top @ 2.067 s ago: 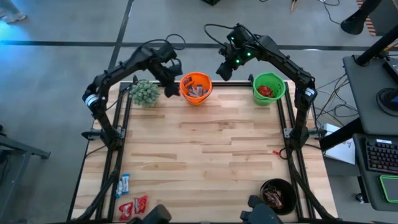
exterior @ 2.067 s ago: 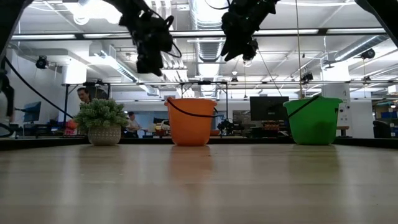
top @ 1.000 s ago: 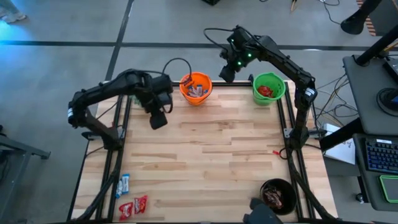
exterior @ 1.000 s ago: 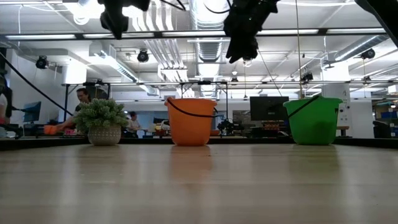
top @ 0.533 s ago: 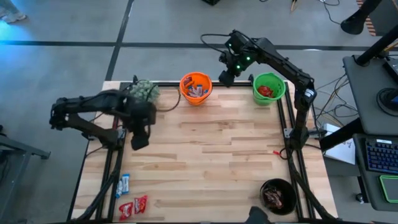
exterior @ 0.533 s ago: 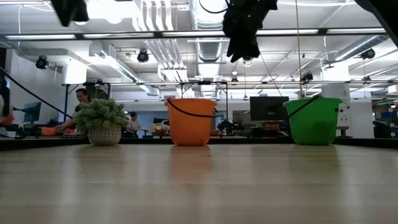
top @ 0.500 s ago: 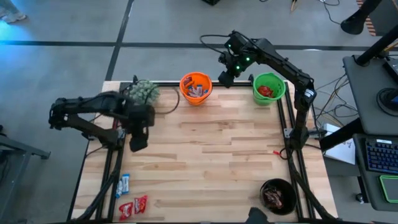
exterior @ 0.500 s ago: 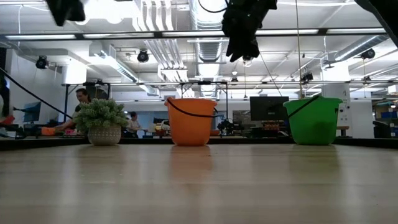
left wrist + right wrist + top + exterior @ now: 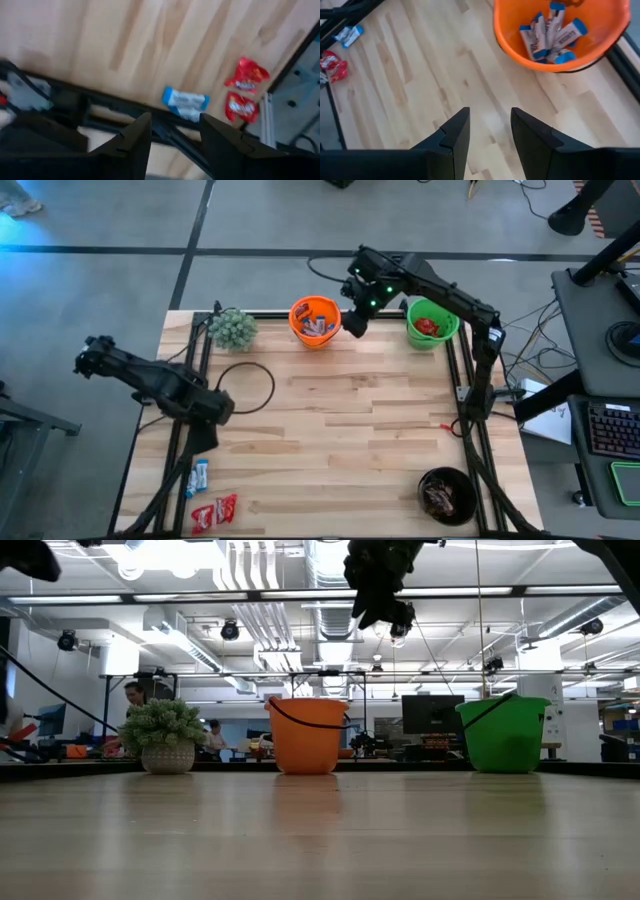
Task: Organize candy in baskets
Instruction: Put the red candy into the green bucket
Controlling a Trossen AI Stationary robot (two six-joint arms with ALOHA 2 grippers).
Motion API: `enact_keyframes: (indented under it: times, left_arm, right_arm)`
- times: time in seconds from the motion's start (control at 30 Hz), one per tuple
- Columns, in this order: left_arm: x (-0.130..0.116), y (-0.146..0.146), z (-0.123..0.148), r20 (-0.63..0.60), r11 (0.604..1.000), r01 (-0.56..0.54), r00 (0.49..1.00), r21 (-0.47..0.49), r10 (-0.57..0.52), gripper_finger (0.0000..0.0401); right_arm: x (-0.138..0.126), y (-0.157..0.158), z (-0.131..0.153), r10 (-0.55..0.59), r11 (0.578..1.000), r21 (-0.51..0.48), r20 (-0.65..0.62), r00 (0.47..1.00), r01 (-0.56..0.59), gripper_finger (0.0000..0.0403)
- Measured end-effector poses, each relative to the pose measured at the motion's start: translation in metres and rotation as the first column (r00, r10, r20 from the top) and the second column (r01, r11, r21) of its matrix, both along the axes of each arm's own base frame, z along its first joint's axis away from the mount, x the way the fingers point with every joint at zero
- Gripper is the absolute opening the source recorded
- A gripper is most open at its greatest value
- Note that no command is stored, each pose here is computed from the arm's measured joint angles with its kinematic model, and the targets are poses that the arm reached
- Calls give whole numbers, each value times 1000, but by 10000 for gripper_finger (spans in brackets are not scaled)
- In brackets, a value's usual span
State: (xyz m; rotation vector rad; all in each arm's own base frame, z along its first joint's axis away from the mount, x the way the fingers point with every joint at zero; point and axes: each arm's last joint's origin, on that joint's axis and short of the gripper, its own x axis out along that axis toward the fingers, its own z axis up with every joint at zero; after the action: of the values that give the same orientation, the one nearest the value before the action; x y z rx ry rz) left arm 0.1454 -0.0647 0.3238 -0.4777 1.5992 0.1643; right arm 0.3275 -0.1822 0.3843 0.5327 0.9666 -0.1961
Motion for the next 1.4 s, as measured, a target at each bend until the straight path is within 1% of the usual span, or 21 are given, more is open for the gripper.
enact_keyframes:
  times: [0.1,0.17,0.27,0.33,0.4,0.47,0.53,0.6,0.8,0.93,1.07,1.13,1.33,1.4]
  left_arm:
    - [1,-5,-5,-63,998,-37,997,-56,33,153]
    - [4,-9,-8,-83,994,-70,994,-79,64,161]
    - [10,-16,-10,-55,990,-97,994,-103,92,179]
    - [15,-23,-13,-19,987,-104,995,-121,103,193]
    - [18,-29,-18,-13,984,-122,992,-132,122,206]
    - [19,-35,-23,-34,982,-155,988,-106,152,216]
    - [18,-41,-31,-60,976,-214,976,-44,211,221]
    - [17,-48,-39,-77,961,-275,958,15,275,223]
    - [11,-76,-58,-150,936,-338,925,103,350,224]
    - [9,-98,-68,-191,928,-358,908,104,372,224]
    - [11,-119,-81,-197,907,-409,885,100,421,224]
    - [15,-128,-88,-198,895,-436,873,95,446,224]
    - [31,-149,-108,-193,862,-505,843,37,502,224]
    - [36,-154,-114,-196,854,-518,834,44,516,224]
  right_arm:
    - [3,5,0,-3,1000,12,-2,1000,3,135]
    - [5,8,0,-3,1000,13,-2,1000,3,138]
    - [7,12,0,-1,1000,-3,-11,1000,1,142]
    - [8,15,0,-4,1000,2,-13,1000,4,144]
    - [9,16,0,-14,1000,10,-15,1000,14,143]
    - [10,18,0,-29,1000,10,-22,999,29,141]
    - [11,21,0,-38,999,17,-27,999,39,139]
    - [13,24,0,-40,999,26,-29,999,41,137]
    - [17,36,0,-30,999,41,-31,999,31,141]
    - [21,44,0,-23,998,52,-33,999,25,144]
    - [25,55,0,9,999,53,-33,999,-7,140]
    - [27,60,0,26,998,51,-33,999,-24,137]
    - [30,71,0,73,997,40,-31,997,-72,135]
    - [31,73,0,82,996,38,-31,996,-81,136]
